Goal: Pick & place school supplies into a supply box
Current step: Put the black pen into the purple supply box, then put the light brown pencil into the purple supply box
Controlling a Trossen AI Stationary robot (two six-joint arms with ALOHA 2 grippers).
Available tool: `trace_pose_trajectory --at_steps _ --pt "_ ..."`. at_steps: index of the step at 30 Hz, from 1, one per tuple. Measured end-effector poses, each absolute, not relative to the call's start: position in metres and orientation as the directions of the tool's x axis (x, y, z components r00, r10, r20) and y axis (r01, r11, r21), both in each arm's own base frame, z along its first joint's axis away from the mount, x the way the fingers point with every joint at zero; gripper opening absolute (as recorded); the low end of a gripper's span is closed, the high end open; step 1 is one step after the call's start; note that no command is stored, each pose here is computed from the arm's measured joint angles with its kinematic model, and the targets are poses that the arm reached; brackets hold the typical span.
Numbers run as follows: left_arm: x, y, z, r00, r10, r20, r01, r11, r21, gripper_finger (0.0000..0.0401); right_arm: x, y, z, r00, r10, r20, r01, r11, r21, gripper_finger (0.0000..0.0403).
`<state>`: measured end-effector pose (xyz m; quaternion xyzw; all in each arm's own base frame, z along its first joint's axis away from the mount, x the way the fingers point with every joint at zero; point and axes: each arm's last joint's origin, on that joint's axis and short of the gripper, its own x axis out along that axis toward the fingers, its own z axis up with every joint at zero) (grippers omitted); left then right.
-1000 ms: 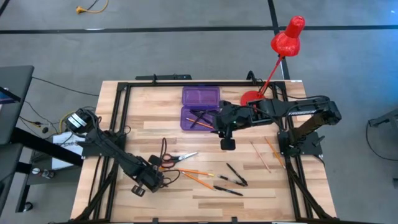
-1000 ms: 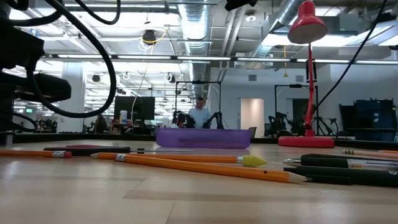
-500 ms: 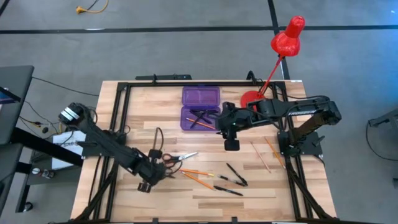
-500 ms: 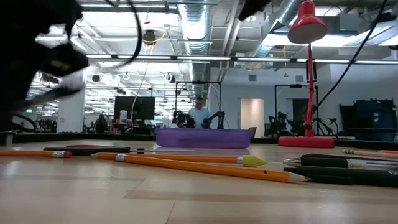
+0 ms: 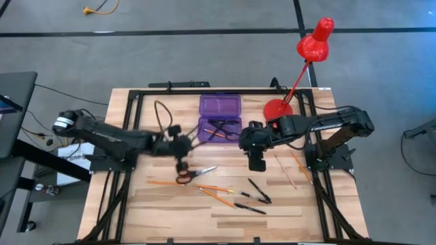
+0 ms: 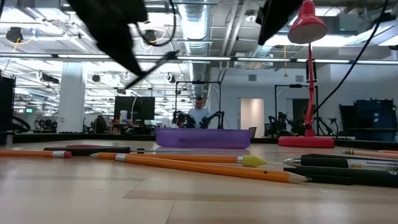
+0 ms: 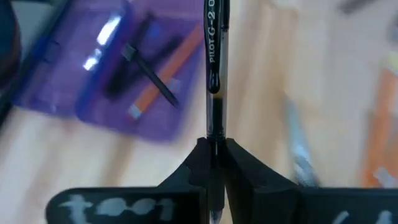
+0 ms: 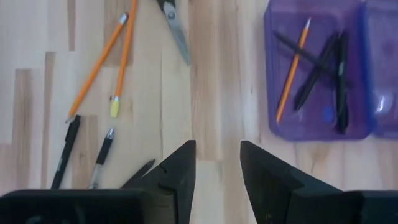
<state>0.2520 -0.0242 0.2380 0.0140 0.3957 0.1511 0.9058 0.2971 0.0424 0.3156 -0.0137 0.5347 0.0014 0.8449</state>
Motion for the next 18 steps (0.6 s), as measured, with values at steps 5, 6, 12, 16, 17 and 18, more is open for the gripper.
trace_pose_trajectory --at_steps 5,6,12,16,17,18 --pt "0.271 0.021 0.232 0.649 0.324 -0.688 -0.290 0.942 0.170 0.0004 0.293 0.051 0.308 0.396 -0.006 -0.918 0.019 1.000 0.002 0.0120" --pt "0.274 0.029 0.230 0.636 0.328 -0.699 -0.288 0.941 0.179 0.0004 0.293 0.053 0.306 0.391 -0.004 -0.920 0.030 1.000 0.009 0.0120" --pt "0.310 0.054 0.228 0.615 0.293 -0.732 -0.169 0.956 0.241 0.0004 0.288 0.064 0.294 0.352 0.002 -0.936 0.139 0.989 0.054 0.0120" --pt "0.339 0.065 0.227 0.567 0.278 -0.775 -0.091 0.957 0.277 0.0007 0.282 0.073 0.284 0.323 -0.003 -0.947 0.239 0.968 0.078 0.0120" --pt "0.345 0.068 0.226 0.547 0.275 -0.791 -0.075 0.957 0.280 0.0007 0.280 0.075 0.282 0.310 -0.015 -0.950 0.272 0.959 0.074 0.0120" --pt "0.352 0.071 0.227 0.529 0.269 -0.805 -0.061 0.958 0.280 0.0007 0.278 0.077 0.280 0.292 -0.028 -0.956 0.303 0.951 0.065 0.0120"
